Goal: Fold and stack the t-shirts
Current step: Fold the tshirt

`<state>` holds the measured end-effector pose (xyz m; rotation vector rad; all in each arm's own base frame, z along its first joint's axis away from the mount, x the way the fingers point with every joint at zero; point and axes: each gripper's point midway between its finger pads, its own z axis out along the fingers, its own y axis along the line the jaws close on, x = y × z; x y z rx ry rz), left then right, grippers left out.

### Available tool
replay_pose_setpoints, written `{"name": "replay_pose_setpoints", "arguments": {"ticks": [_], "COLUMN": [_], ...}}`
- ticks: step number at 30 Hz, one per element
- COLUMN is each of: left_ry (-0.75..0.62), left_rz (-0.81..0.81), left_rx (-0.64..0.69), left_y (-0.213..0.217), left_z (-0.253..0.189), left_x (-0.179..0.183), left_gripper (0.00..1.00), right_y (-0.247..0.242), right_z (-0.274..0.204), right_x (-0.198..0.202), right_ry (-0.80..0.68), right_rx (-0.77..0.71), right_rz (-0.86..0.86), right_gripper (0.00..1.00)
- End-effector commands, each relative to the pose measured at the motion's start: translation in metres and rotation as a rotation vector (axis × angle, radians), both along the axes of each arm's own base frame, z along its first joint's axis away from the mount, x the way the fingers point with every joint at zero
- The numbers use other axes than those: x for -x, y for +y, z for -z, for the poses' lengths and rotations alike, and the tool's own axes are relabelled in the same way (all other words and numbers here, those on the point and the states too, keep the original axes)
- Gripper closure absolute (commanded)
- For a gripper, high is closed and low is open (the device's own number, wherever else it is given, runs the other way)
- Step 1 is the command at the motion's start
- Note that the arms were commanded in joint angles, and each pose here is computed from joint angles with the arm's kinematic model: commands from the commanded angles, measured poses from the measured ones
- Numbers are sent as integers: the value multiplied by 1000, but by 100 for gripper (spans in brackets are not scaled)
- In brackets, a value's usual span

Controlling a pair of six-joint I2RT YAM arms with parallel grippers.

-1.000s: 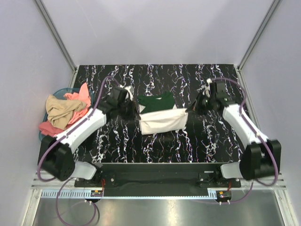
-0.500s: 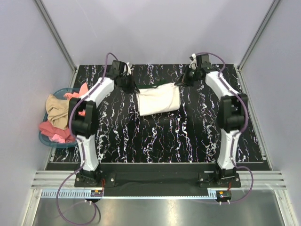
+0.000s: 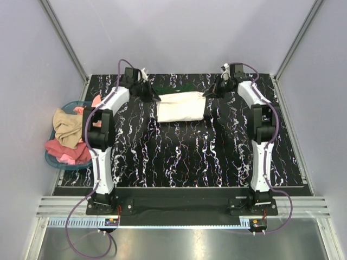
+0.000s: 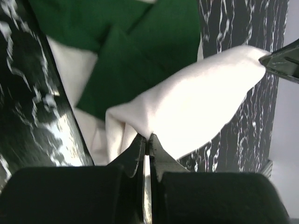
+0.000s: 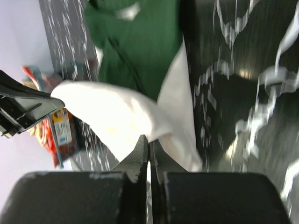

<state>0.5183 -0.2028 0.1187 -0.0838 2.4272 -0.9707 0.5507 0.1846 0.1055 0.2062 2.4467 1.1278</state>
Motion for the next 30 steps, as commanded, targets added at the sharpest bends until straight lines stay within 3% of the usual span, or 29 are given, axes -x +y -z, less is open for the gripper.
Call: {"name": "replay_pose_setpoints", "arguments": {"ticks": [1,5,12,20,23,26,30], "left_ry": [-61,-39,117,139,137,122,109], "left_rz": [38,37,78,136,141,148,150], "left_rx": [32,22,-54,-120,-113,-79,-42], "left_y": [-5,3,3,-13,-19,-27,-33], "left_z": [-45,-53,6,30,30,21,5], "left_x": [38,86,190,287,318,340,358], "left_gripper": [100,100,100,100,100,100,100], "right_y": [1,-3,-14,-31,-39,-41,-44], "right_z": [-65,-69,-30,11,9,-15,-32], "right_x": [30,73,194,305,337,355,360], "right_ry": [-102,-73,45,177,182,92,66], "right_rx": [-8,-9,22,52,62,42,22], "right_rz": [-31,-18,-11,67,108,137,192], "right_gripper": [100,100,100,100,100,100,100]}}
